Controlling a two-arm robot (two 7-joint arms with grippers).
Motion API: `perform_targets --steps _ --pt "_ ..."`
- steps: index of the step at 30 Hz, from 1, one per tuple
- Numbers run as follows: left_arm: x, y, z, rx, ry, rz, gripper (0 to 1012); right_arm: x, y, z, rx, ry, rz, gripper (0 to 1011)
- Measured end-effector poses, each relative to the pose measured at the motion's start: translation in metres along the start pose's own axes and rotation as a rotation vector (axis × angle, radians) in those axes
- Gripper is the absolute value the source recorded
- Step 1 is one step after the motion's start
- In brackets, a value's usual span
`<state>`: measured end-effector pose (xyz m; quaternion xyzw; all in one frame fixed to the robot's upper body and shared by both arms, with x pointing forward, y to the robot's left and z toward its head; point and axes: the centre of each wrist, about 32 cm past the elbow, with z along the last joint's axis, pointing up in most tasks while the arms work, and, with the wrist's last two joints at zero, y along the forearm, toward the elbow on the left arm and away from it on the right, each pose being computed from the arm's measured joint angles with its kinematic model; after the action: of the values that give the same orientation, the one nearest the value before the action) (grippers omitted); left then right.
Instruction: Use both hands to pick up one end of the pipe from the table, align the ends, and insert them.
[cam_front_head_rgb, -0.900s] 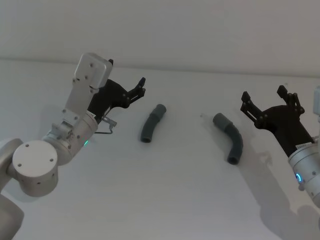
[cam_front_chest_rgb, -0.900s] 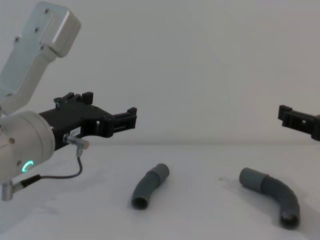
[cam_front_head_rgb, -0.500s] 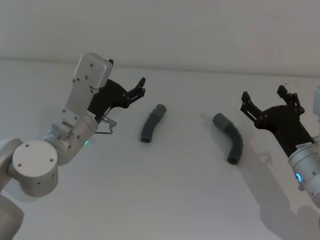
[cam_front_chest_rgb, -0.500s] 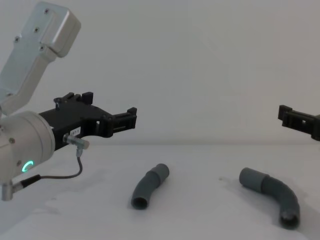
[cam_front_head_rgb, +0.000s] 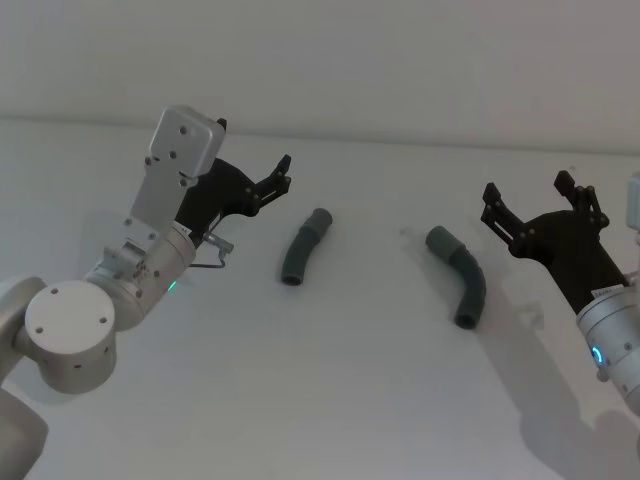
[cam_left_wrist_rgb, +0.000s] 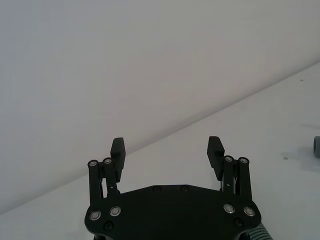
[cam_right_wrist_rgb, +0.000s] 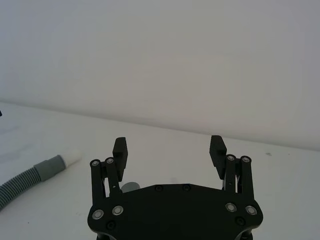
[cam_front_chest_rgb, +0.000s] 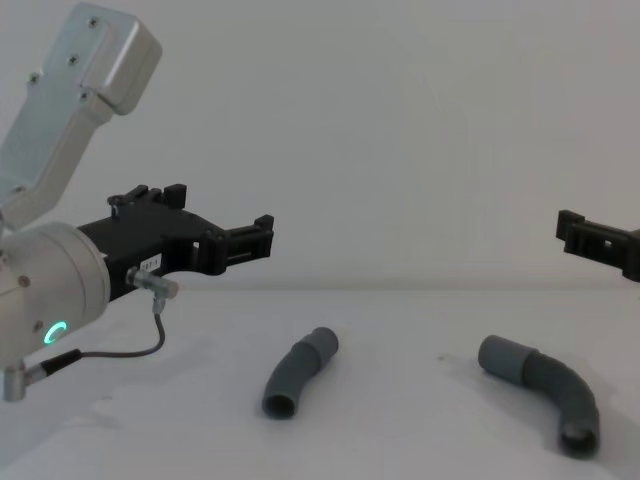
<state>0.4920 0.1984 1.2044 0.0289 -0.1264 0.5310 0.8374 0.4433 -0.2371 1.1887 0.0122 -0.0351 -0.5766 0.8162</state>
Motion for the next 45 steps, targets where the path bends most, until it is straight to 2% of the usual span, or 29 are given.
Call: perform_targets --steps 24,28,37,39,45 --pt "-0.0001 0.0000 0.0000 0.000 0.000 0.000 1000 0.000 0.000 0.000 0.000 0.000 0.000 1002" --pt "-0.0003 -0.0005 0.0008 0.011 0.002 -0.002 1000 0.001 0.002 0.000 -0.007 0.001 0.005 1002" --pt "0.0020 -0.0060 0.0119 0.061 0.022 -0.039 1000 0.005 0.008 0.005 -0.048 0.010 0.036 1002" --pt "0.0038 -0.0095 0.0176 0.088 0.036 -0.066 1000 0.006 0.009 0.007 -0.065 0.014 0.043 1002" --pt "0.0070 -0.0171 0.0284 0.130 0.062 -0.122 1000 0.009 0.012 0.018 -0.108 0.027 0.048 1002"
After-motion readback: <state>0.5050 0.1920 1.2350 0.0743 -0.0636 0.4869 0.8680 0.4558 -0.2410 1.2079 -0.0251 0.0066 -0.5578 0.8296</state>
